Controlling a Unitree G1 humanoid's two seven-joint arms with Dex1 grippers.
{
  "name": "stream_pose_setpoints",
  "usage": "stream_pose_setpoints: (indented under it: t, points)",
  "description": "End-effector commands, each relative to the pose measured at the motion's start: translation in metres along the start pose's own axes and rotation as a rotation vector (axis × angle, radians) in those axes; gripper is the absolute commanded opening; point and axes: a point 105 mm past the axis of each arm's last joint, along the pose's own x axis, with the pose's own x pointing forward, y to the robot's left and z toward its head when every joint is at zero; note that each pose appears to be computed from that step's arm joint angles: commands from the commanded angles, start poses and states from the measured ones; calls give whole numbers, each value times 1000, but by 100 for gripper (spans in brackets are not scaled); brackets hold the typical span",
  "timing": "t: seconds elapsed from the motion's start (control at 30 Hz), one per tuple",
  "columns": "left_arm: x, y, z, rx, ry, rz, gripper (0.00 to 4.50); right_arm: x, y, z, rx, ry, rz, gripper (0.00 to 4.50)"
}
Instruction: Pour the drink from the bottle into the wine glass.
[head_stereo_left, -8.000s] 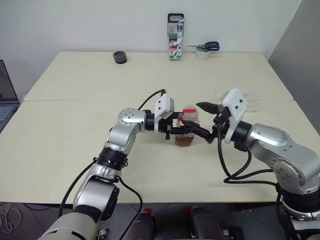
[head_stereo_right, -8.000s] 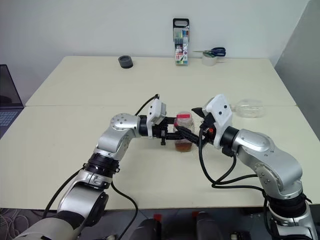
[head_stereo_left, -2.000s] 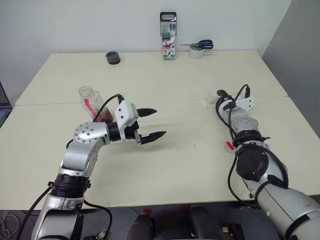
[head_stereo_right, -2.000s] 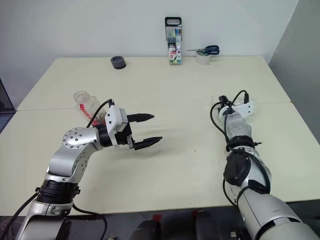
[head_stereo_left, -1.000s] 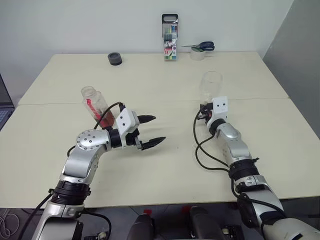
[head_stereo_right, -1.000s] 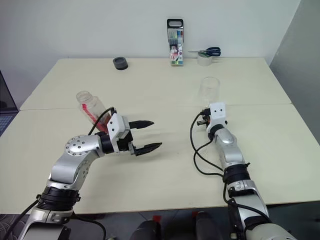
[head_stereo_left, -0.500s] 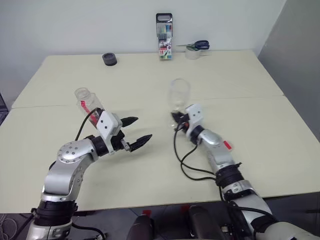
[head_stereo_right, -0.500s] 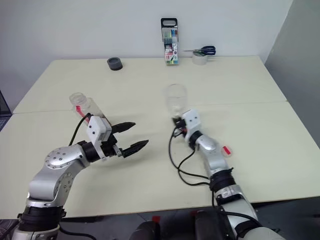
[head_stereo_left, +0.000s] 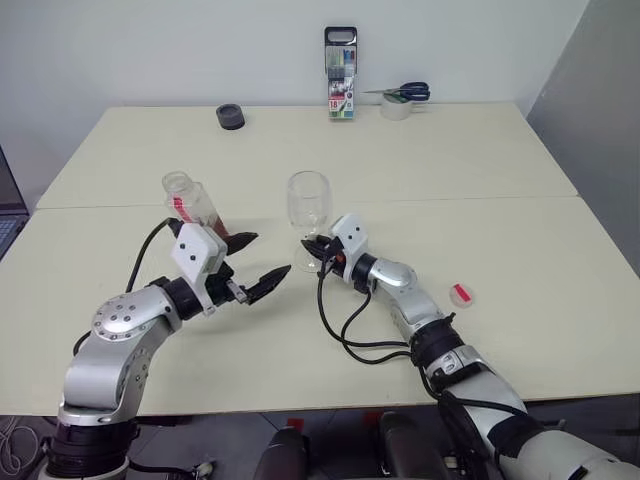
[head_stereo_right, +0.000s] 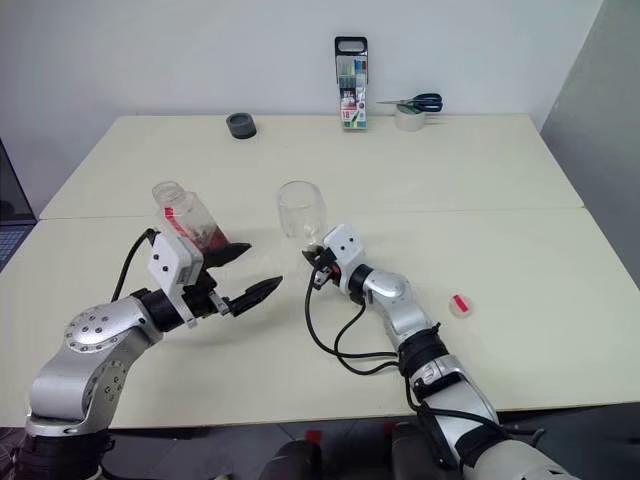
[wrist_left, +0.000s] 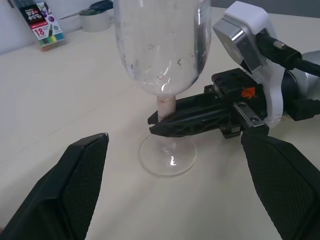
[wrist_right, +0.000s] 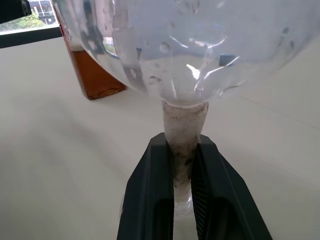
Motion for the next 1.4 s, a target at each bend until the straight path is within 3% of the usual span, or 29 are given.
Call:
stream_pose_setpoints:
  t: [0.03,0.07,0.5,0.9,1.27,1.4]
  points:
    - [-8,2,14,37,-37,19,450,2,3,3,-7,-9,22,19]
    - [-8,2,14,35,-37,22,450,2,3,3,-5,-9,23,19]
    - [-7,6,24,30,-81,49,450,0,2,11,-3,-35,23,447]
    - [-4,2,35,9,-120,59,450,-29,3,19,-15,-49,71,447]
    - [-6,6,36,-32,-156,126,450,-79,2,10,-78,119,112,447]
    - [-11,11,22,-22,-139,202,450,-103,3,21,-86,121,119,447]
